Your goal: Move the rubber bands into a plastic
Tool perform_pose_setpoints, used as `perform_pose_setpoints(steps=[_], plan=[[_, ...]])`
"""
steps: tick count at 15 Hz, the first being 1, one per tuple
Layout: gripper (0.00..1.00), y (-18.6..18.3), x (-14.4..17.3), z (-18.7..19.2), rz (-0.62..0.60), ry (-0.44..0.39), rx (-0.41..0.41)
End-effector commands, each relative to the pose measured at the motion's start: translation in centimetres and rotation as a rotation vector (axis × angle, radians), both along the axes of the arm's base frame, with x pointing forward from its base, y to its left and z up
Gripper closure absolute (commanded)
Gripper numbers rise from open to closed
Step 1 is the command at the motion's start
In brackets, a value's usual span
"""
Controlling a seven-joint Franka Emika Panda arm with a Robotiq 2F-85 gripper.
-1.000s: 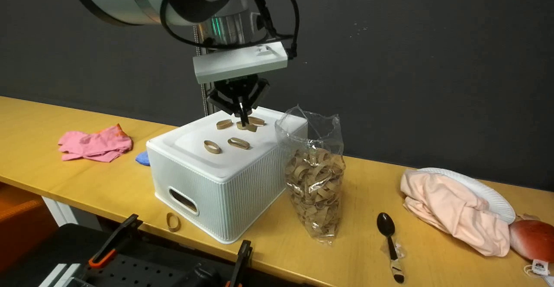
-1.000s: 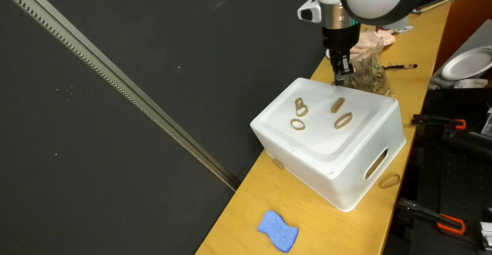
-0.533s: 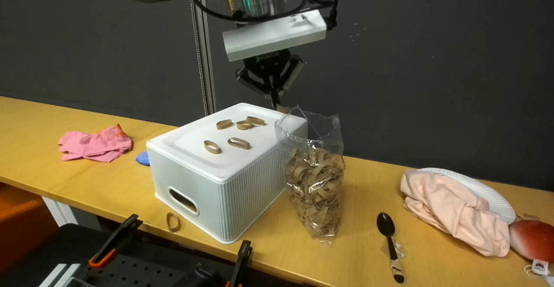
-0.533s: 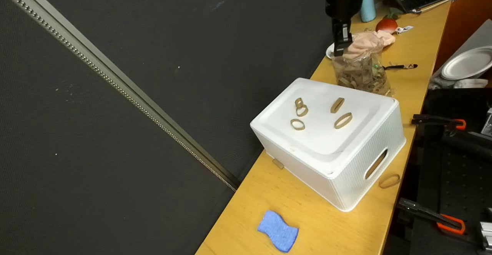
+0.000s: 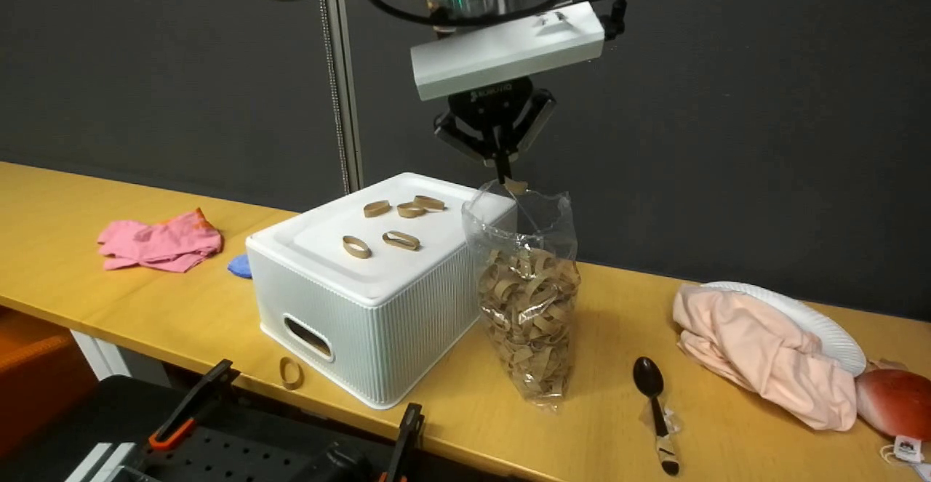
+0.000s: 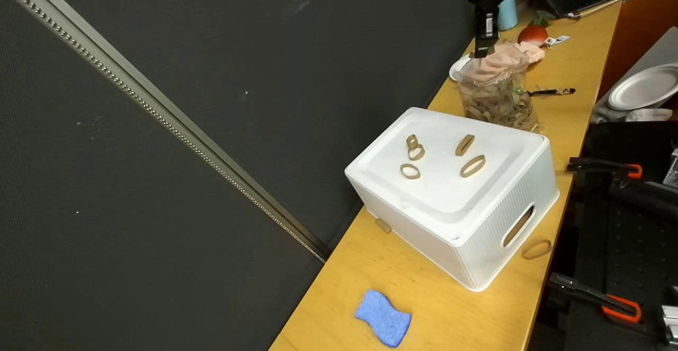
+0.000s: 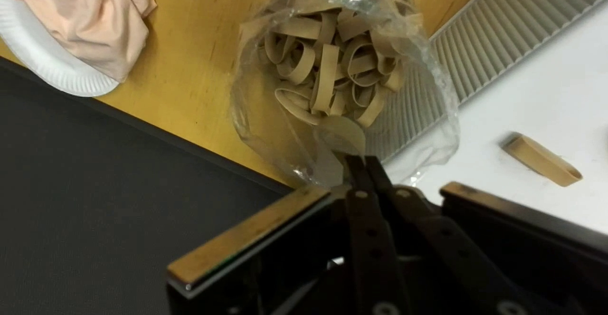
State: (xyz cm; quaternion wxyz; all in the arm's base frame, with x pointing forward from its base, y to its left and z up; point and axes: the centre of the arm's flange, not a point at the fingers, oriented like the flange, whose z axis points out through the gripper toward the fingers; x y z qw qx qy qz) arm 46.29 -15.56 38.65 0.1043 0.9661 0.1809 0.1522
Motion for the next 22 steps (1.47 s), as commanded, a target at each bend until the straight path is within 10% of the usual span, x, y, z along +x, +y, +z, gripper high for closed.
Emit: perform_pose_setpoints(steps=[1,2,13,22], plan=[[0.98,-0.7,-0.5,0.1,-0.032,-0.002,-0.017],[0.73,-0.7,-0.5,0.2,-0.041,-0.001,-0.017],[0.02,4.9,2.0,-0.6,0.069,0.02,0.055],[0.0,6.8,4.0,-2.1,0.152,0.169,0.249]])
